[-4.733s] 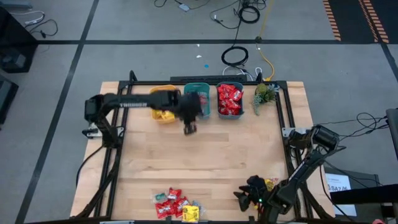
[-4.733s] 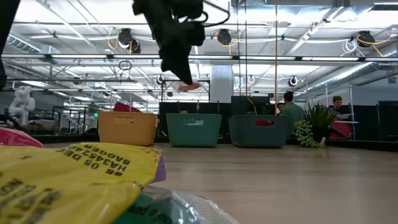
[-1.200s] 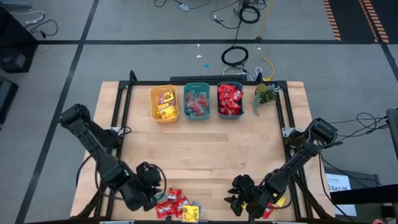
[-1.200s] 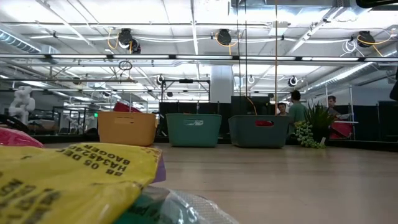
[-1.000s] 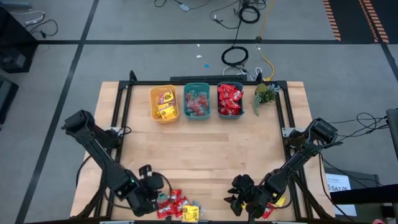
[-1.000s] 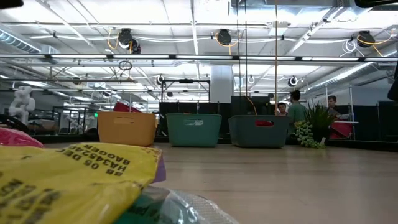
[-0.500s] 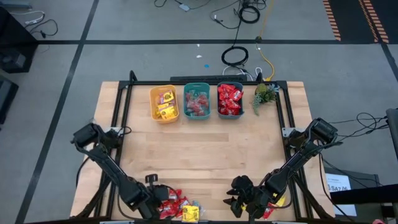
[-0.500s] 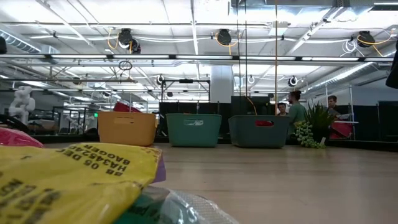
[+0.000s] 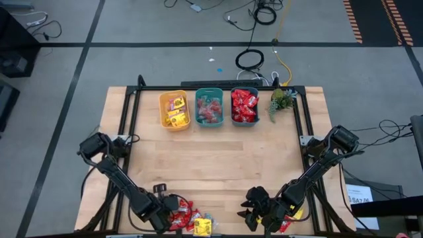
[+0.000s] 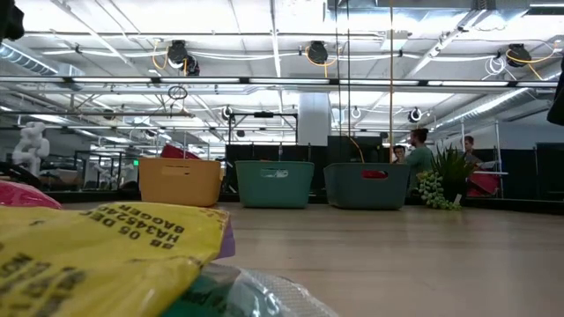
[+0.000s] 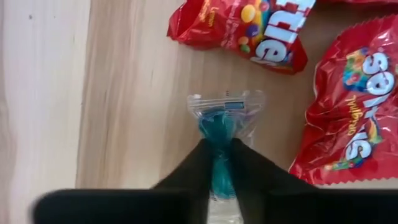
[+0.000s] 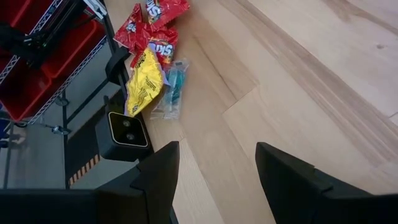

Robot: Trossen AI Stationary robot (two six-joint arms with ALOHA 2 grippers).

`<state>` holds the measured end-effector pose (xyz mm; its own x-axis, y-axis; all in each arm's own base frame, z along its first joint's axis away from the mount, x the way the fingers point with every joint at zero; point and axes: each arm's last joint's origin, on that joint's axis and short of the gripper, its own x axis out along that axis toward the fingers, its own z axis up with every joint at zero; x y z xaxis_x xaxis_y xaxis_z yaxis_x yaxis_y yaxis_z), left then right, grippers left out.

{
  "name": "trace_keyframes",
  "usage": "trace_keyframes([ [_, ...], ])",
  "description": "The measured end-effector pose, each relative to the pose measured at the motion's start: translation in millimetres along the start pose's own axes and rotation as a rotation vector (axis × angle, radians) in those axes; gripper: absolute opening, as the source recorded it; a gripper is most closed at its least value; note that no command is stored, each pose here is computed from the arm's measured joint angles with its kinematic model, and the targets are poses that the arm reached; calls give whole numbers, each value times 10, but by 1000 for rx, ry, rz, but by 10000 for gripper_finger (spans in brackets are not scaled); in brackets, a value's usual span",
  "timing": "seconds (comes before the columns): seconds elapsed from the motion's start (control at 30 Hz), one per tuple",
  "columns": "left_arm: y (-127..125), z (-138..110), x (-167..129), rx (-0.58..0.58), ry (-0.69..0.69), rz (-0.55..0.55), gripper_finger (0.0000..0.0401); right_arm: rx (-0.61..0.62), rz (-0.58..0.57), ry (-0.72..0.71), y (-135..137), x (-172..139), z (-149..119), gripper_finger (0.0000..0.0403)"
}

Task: Sort candy
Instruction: Put the blue gummy candy into the green bin

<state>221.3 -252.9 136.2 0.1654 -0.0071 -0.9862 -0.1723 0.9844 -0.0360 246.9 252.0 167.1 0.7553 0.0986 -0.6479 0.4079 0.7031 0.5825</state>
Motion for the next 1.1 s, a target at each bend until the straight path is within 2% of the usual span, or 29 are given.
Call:
trace_keyframes([
  [0.1,28,29,-14,1,14,-5,15,-2,-1,0,-1,0,0,203],
  [0.2,69,61,-57,-7,14,-5,12,-5,-1,0,-2,0,0,203],
  [0.3,211,75,-157,-23,41,50,5,-6,-2,0,-2,0,0,203],
  [0.47,483,234,-549,-69,-8,38,3,-8,-2,0,-2,0,0,203],
  [0.53,634,327,-710,-87,-68,40,3,-7,-3,-1,-3,2,3,203],
  [0.63,900,492,-962,-117,-184,36,3,-2,-4,-7,-4,6,12,203],
  [0.77,1354,797,-1153,-190,-305,47,2,5,-8,-14,-9,16,32,203],
  [0.97,2119,1335,-1175,-155,-422,-40,6,44,-25,-28,-33,51,97,203],
  [1.1,2687,1576,-1165,-156,-532,-67,16,67,-36,-40,-51,84,162,203],
])
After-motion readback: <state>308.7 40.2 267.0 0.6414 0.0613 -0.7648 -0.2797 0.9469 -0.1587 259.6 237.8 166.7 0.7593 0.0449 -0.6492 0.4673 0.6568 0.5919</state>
